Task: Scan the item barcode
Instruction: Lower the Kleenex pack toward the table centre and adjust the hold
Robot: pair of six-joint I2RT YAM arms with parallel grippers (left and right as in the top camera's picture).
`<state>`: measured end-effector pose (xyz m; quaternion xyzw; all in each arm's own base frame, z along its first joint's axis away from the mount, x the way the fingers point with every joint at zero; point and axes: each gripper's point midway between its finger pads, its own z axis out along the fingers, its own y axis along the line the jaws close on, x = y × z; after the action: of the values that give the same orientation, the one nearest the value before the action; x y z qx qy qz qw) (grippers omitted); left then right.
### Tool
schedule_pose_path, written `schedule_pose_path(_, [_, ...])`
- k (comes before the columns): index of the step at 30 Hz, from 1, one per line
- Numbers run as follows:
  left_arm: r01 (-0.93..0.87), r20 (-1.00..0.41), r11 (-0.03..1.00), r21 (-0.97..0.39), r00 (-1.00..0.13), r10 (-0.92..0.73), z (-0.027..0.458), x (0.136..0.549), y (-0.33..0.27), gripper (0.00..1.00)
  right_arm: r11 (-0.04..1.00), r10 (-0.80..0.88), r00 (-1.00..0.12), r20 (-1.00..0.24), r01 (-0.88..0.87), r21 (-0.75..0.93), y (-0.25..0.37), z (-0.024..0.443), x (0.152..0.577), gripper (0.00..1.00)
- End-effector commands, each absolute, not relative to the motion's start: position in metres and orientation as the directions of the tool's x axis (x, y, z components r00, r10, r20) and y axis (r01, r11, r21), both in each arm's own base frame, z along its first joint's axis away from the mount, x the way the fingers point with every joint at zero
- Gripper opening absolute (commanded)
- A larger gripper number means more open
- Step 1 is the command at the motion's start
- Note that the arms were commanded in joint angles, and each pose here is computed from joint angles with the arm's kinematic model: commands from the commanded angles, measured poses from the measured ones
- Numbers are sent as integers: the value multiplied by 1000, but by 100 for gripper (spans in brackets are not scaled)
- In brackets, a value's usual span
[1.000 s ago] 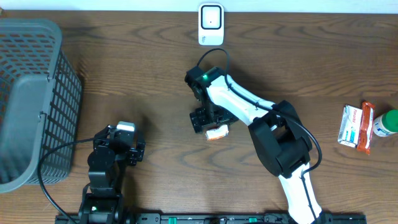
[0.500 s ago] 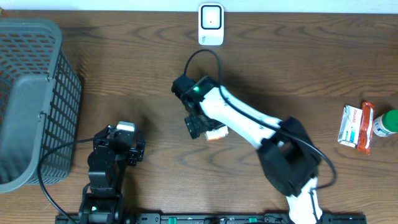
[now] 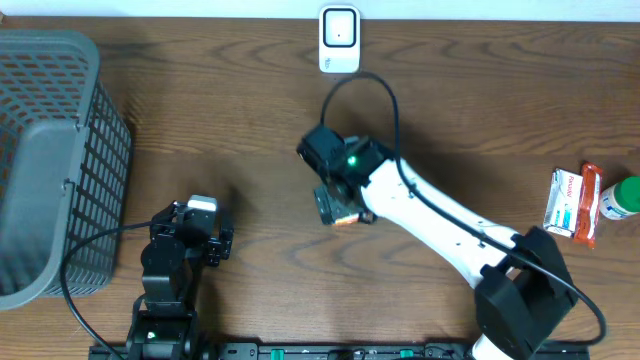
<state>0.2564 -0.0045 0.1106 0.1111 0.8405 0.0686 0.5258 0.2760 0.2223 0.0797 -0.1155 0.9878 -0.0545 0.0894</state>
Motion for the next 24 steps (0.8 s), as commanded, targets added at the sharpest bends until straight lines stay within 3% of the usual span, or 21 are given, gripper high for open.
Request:
schedule_pose_path(1, [104, -874, 968, 228, -416, 251, 113, 257, -4, 87, 975, -208, -973, -102, -198, -100, 217, 51, 257, 99])
schedule_pose_path(14, [104, -874, 968, 228, -416, 251, 113, 257, -4, 87, 975, -221, -964, -149, -214, -64, 231, 48, 262, 99])
schedule_pose_path(20, [104, -874, 968, 228, -416, 251, 113, 257, -4, 87, 977, -210, -973, -97, -212, 13, 242, 48, 250, 99])
schedule_pose_path(24, [104, -874, 968, 228, -417, 250, 113, 257, -4, 87, 992, -114, -992, -61, -117, 42, 243, 61, 243, 99])
